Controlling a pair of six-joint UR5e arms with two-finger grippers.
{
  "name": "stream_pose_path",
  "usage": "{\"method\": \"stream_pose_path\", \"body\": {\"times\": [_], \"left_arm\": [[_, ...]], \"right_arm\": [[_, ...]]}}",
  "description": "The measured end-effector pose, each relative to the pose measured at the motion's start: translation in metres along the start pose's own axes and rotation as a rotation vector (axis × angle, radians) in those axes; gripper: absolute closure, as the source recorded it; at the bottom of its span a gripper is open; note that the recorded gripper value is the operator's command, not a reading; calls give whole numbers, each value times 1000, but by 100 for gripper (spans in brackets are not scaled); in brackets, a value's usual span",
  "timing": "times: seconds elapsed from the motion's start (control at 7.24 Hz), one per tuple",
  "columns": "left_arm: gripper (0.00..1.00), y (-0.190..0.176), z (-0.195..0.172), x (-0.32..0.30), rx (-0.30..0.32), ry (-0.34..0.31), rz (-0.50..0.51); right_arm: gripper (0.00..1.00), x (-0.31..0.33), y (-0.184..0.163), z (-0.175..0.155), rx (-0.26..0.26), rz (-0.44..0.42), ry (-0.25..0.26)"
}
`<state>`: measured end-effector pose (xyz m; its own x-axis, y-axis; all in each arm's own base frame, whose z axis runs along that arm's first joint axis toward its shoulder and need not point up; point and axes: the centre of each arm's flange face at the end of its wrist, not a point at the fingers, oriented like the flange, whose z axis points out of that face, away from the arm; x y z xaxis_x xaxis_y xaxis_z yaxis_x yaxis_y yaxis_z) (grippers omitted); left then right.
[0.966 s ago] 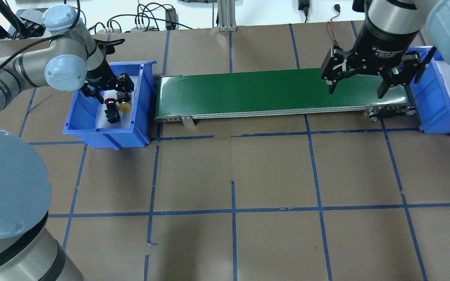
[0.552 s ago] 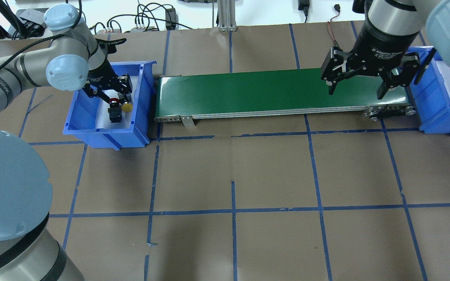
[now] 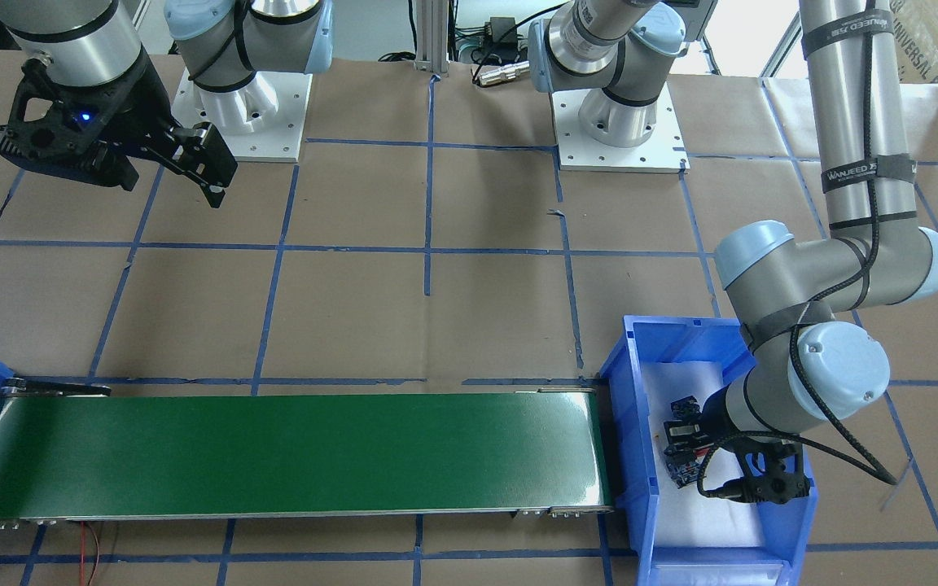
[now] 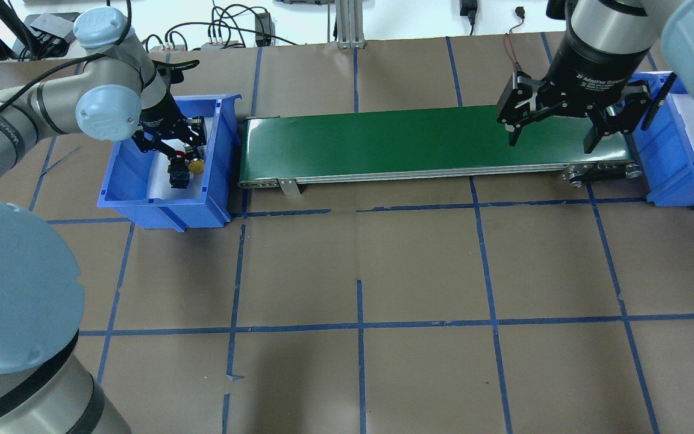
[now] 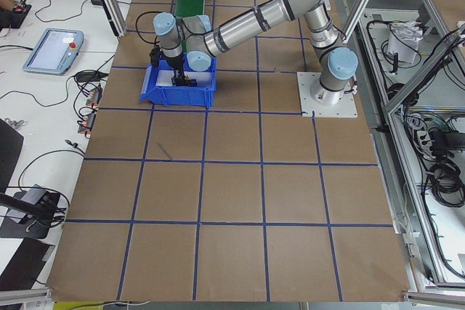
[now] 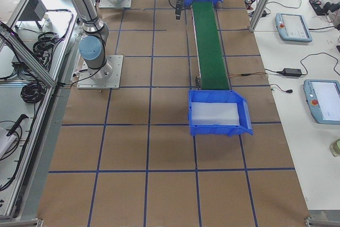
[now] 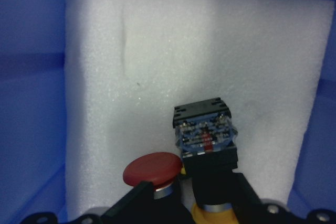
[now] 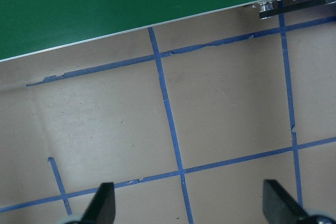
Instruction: Transport two buttons from left to right
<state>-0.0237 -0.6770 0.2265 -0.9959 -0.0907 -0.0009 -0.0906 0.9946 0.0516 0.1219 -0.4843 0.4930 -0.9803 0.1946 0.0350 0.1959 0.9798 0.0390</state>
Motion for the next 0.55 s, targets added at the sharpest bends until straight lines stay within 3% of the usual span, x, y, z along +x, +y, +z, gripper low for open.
{"method": "stream_pose_path", "body": {"times": [0.55], "left_arm": [[39, -1, -2, 15, 28, 1, 13]], "right_arm": [[0, 0, -1, 1, -2, 0, 0]]}}
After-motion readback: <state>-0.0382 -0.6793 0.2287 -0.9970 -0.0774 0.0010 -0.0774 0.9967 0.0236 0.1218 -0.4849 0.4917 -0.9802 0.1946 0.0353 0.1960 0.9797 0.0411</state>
